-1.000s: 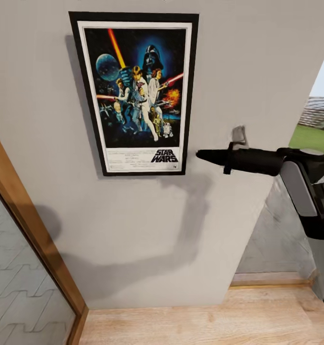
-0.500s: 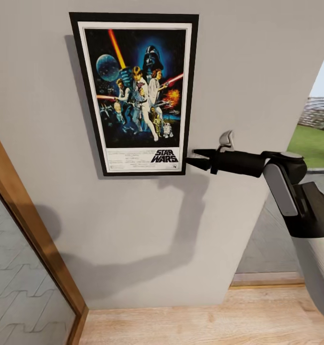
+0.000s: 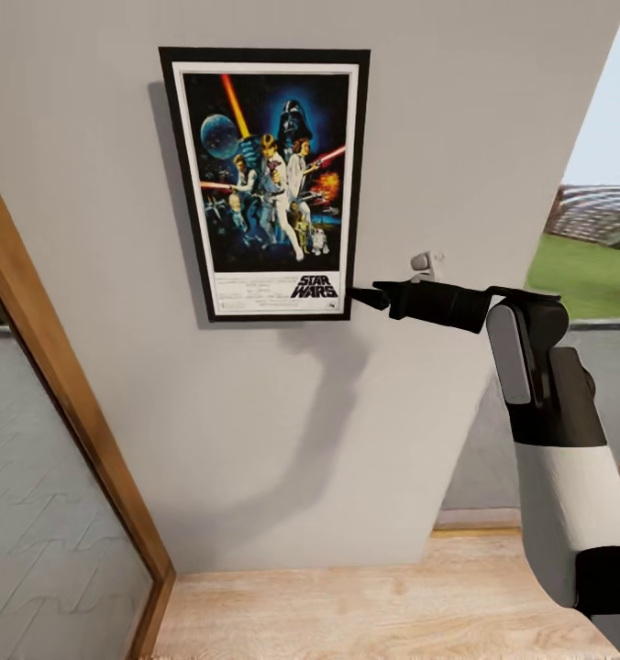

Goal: Pick up the poster from the kitchen countertop and hang it on one of the wall nails in the kitchen.

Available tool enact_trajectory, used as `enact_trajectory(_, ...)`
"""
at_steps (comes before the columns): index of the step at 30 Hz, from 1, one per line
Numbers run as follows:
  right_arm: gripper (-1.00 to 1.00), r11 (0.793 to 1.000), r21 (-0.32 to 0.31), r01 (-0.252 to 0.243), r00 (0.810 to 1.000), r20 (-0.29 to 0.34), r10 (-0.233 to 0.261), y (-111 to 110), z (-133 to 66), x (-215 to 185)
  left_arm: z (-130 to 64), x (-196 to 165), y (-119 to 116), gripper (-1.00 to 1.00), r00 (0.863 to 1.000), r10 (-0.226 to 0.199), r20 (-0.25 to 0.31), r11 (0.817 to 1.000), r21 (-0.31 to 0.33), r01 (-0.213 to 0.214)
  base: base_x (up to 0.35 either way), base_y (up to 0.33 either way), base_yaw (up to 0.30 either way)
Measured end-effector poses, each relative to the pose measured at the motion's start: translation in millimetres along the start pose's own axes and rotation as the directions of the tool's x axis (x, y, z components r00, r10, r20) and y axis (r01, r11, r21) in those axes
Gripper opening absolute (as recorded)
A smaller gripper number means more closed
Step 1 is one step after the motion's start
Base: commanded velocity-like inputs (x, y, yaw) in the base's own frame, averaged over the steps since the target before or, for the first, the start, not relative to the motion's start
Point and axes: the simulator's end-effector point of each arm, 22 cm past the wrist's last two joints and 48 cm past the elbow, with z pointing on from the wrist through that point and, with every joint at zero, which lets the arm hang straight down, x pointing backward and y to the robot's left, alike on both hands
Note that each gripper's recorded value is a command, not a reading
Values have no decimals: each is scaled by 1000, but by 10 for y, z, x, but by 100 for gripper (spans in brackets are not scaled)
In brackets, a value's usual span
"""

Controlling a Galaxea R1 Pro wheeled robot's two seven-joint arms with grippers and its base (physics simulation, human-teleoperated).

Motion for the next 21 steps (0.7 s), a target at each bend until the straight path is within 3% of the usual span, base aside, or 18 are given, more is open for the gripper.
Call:
enact_trajectory(9, 100, 1000, -1, -2, 1000, -3, 2, -2, 3, 19, 1, 2, -1, 100, 1000, 0, -1, 1000, 0, 0, -131, 0, 0)
enact_trajectory(13, 100, 999, -42, -5, 1000, -1, 5, 95, -6, 35, 0, 2, 1, 100, 1000, 0, 0, 1000, 0, 0, -129, 0, 0)
enact_trajectory(15, 100, 980, -196, -45, 999, -27, 40, 415, -58, 298, -1, 1, 0, 100, 1000, -2, 0, 1000, 1, 2, -35, 0, 0)
enact_trajectory(18, 100, 949, -303, -91, 996, -51, 79, 631, -144, 622, -1, 1, -5, 100, 1000, -2, 0, 1000, 4, 2, -19, 0, 0)
enact_trajectory(19, 100, 929, -351, -112, 994, -57, 98, 730, -214, 843, -2, 1, -12, 100, 1000, -2, 0, 1000, 7, 2, -10, 0, 0)
enact_trajectory(21, 100, 916, -379, -134, 991, -55, 122, 781, -301, 1105, -2, 2, -20, 100, 1000, -3, 0, 1000, 11, 3, -7, 0, 0)
